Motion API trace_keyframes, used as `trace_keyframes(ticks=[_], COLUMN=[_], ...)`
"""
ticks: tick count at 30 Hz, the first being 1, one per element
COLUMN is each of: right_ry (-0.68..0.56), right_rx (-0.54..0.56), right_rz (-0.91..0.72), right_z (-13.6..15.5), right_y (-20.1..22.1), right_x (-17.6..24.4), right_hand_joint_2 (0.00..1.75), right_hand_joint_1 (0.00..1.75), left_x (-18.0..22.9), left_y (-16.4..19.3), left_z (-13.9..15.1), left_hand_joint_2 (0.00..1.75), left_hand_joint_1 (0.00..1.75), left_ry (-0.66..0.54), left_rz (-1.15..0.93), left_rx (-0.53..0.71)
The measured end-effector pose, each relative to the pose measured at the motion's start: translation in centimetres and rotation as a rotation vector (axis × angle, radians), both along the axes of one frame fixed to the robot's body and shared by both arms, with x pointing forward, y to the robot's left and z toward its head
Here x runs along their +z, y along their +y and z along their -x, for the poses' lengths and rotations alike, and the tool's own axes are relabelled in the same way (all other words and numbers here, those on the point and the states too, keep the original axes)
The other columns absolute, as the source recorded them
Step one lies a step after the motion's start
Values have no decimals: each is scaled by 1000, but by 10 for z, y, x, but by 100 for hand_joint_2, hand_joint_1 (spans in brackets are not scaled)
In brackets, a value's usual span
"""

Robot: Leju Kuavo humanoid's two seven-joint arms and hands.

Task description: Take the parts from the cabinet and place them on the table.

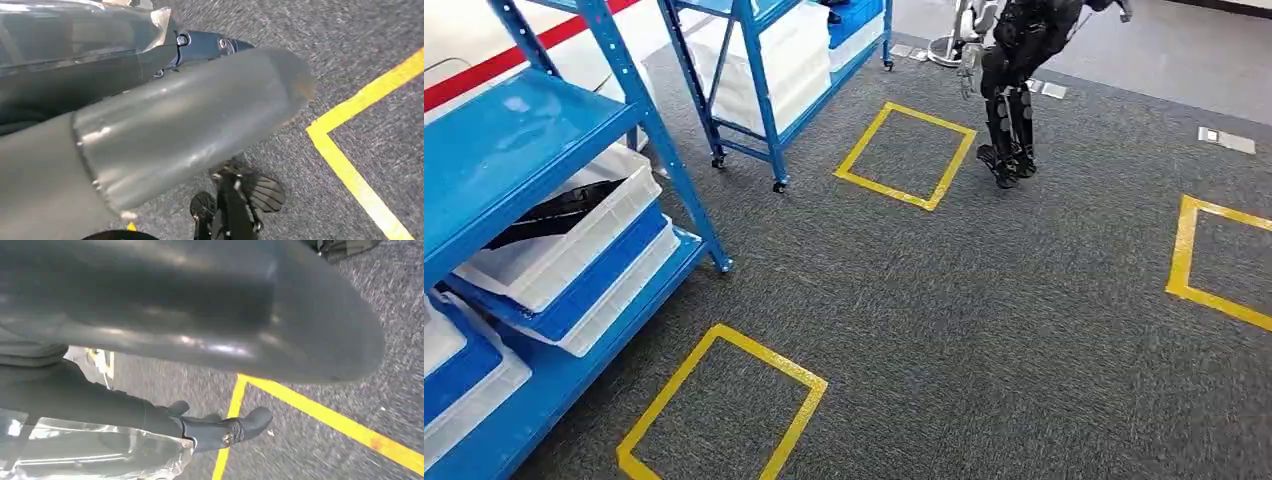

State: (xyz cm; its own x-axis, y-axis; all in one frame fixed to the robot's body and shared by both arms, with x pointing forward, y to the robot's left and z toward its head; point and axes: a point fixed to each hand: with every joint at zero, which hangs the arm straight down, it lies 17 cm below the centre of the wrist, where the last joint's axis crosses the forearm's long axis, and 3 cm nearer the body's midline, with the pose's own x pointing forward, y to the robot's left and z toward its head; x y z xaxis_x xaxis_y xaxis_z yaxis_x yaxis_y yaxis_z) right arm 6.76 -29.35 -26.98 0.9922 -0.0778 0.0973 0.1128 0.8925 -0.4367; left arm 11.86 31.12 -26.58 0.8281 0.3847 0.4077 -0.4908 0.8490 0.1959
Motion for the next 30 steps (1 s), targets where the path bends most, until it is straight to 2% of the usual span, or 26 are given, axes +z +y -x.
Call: trace_keyframes(ticks=[12, 30], right_ry=[-4, 13], right_rx=[26, 28], right_rz=[5, 21], right_z=[-8, 1], right_y=[1, -5], right_x=[1, 1], right_hand_joint_2=[0, 0], right_hand_joint_1=[0, 0], left_x=[0, 1], left_y=[2, 0], left_z=[0, -2], left_hand_joint_2=[0, 0], left_hand_joint_1=[0, 0], left_ry=[-3, -8], left_rz=[-4, -3], left_rx=[0, -8])
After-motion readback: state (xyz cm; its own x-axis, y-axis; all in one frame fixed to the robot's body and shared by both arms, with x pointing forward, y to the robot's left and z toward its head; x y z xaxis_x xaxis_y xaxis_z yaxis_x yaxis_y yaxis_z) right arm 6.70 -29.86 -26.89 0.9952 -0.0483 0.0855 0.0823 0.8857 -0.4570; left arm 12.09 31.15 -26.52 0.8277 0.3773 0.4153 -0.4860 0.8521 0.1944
